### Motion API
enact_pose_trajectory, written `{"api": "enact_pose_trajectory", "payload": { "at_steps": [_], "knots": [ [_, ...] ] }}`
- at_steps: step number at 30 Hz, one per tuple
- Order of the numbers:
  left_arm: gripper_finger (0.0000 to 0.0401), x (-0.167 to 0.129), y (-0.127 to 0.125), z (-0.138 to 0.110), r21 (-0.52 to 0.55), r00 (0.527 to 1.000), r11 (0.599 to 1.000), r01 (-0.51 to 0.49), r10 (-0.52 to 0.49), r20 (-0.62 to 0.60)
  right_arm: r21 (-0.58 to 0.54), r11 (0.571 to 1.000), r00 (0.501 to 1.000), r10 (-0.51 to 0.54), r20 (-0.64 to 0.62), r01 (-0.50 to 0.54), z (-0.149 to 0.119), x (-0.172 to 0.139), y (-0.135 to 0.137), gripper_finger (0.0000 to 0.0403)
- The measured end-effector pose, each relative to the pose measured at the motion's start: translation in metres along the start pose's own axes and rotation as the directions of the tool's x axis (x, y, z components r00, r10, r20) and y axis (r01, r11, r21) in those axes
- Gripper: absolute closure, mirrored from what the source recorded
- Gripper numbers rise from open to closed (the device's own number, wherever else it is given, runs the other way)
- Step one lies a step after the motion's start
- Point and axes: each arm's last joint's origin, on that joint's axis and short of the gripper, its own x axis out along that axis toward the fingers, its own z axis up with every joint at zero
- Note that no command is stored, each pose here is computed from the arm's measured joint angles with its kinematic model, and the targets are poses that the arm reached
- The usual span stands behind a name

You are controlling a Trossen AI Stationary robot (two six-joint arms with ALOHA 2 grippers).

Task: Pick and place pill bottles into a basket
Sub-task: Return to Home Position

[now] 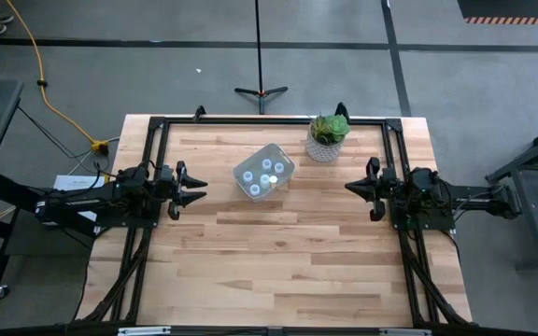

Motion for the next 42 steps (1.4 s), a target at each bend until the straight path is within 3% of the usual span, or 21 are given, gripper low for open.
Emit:
{"api": "enact_pose_trajectory", "payload": {
  "at_steps": [42],
  "knots": [
    [0.0217,0.0,0.0,-0.0001,0.0,1.0,1.0,0.0,0.0,0.0,0.0,1.0,1.0,0.0,-0.001,0.0,-0.0002,0.0,0.0,0.0396]
  ]
}}
